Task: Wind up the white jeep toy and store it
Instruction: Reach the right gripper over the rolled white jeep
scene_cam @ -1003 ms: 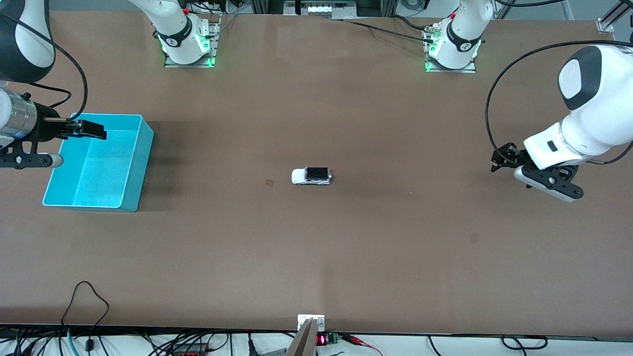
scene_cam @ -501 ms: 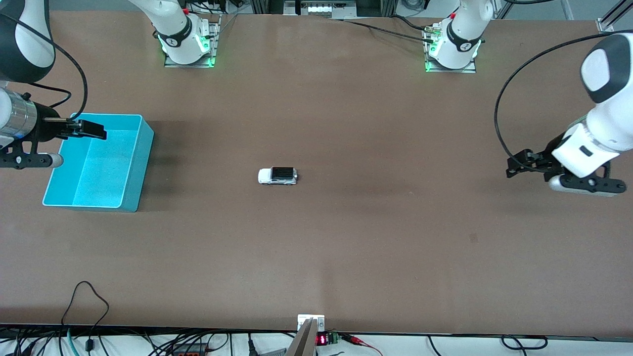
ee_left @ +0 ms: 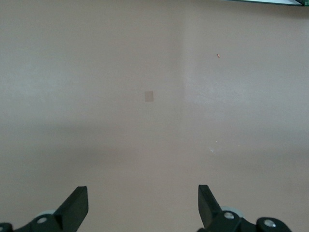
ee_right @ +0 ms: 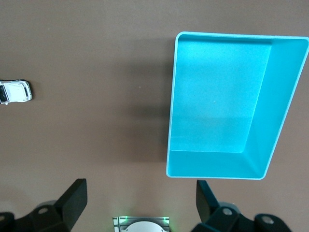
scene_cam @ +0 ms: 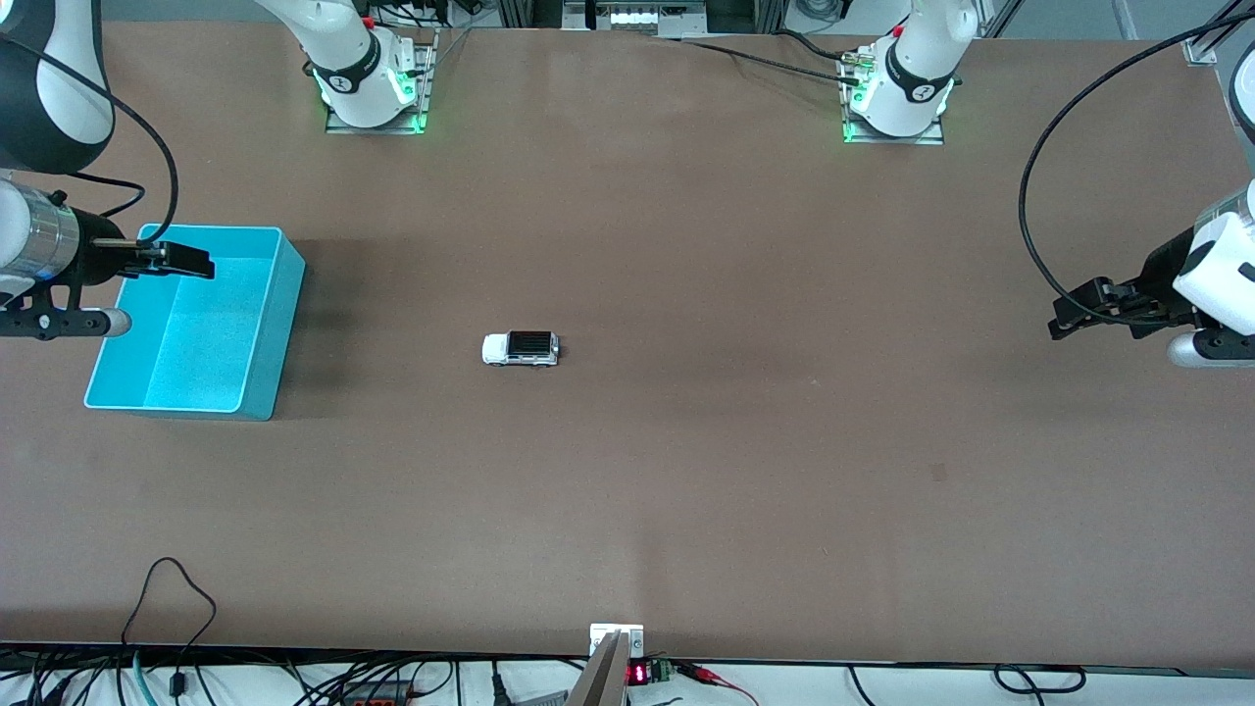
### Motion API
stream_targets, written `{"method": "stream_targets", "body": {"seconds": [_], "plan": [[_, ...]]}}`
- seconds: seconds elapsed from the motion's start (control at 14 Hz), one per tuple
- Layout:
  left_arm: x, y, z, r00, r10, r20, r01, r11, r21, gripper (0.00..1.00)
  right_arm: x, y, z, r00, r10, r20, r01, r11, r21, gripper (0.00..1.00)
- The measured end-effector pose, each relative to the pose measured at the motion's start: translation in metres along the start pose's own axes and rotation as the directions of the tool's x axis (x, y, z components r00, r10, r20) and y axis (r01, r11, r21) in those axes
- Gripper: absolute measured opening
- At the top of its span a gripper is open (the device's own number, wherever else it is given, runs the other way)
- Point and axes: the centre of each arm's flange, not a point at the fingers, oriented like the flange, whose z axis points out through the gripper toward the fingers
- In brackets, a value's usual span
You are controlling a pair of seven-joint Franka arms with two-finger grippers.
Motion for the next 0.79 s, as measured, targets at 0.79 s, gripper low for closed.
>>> {"method": "stream_targets", "body": {"seconds": [0.79], "plan": [[0.001, -0.011, 0.001, 0.999, -0.026, 0.023, 0.026, 1.0, 0.004, 1.0, 0.012, -0.016, 0.026, 0.995, 0.089, 0.041, -0.088, 0.996, -0.015, 1.0]]}}
